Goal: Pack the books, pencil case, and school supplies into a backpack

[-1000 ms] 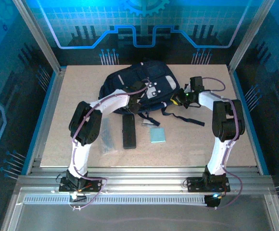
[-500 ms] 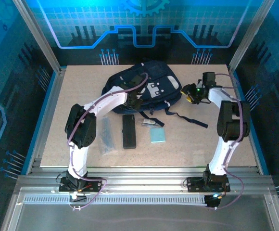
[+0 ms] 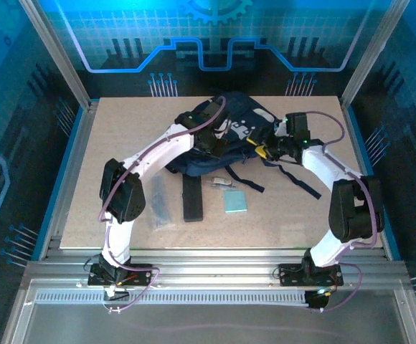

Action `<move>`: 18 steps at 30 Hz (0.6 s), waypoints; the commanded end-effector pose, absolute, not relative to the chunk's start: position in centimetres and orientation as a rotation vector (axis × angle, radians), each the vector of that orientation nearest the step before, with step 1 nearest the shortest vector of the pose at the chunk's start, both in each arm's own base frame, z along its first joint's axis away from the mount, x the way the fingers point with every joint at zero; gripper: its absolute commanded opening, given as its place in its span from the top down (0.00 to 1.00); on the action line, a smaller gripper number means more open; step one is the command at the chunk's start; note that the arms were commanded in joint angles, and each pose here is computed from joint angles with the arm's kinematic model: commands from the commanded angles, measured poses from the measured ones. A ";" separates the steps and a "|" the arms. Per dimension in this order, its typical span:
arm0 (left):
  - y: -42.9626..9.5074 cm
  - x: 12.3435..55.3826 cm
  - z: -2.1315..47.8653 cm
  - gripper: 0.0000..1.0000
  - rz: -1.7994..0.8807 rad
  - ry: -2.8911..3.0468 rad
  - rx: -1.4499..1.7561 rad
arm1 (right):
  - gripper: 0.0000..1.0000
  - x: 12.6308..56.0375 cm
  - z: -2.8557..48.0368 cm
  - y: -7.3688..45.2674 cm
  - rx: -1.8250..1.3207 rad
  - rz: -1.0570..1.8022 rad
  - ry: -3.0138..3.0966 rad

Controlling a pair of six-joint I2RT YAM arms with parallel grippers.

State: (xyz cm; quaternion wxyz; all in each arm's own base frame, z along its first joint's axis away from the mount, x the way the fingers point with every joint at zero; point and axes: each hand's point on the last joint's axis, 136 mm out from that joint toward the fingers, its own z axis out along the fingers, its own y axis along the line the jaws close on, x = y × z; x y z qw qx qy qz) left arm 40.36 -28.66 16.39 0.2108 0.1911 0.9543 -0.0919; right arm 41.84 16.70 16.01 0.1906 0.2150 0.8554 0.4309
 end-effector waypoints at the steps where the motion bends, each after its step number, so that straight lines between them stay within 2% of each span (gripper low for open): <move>1: -30.8 40.0 19.1 1.00 -0.363 2.569 0.536 | 0.38 42.9 16.7 18.9 0.675 1.317 2.326; 9: -31.4 39.0 18.7 1.00 -0.346 2.561 0.597 | 0.43 42.9 12.1 24.1 0.733 1.347 2.425; 10: -31.4 38.9 18.7 1.00 -0.349 2.561 0.597 | 0.51 42.9 11.5 24.3 0.741 1.337 2.435; 14: -30.6 38.7 18.1 1.00 -0.297 2.566 0.611 | 1.00 43.7 10.3 23.2 0.796 1.283 2.394; 18: -27.8 38.4 15.8 1.00 -0.113 2.600 0.638 | 1.00 44.4 11.4 20.5 0.811 1.210 2.338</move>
